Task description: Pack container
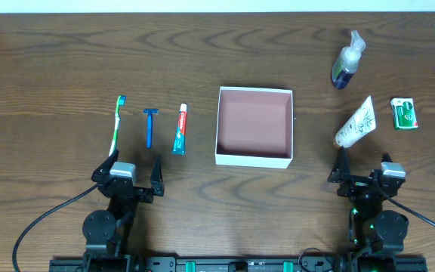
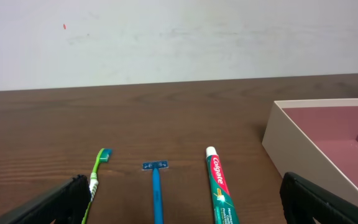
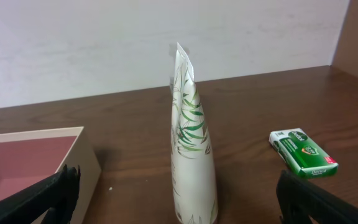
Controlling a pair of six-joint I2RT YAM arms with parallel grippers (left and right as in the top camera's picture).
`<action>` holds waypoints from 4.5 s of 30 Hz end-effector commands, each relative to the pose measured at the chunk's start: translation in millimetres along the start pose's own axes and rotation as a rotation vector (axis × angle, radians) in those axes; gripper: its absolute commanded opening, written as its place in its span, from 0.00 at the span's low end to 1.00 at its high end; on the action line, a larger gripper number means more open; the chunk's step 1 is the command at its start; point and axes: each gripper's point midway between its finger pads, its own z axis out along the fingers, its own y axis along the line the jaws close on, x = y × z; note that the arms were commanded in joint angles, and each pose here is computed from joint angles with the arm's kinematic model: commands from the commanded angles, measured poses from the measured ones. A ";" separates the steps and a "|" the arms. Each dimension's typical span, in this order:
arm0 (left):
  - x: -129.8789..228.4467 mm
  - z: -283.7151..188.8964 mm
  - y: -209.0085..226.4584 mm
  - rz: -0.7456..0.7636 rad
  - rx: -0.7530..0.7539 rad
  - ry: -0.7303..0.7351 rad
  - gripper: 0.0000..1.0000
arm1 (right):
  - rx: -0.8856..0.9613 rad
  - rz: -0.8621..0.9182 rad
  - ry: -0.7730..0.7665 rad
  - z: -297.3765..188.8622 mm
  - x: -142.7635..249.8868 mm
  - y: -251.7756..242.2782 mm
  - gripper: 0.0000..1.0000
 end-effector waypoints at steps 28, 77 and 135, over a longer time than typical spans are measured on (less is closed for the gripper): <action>18.2 2.3 2.0 -0.012 -0.006 0.045 0.98 | -0.016 -0.011 0.005 -0.1 2.0 3.4 0.99; -160.1 41.8 61.5 -0.229 -0.259 0.684 0.98 | -0.016 -0.011 0.005 -0.1 2.0 3.4 0.99; 104.4 121.0 144.7 -0.215 -0.196 1.421 0.98 | -0.016 -0.011 0.005 -0.1 2.0 3.4 0.99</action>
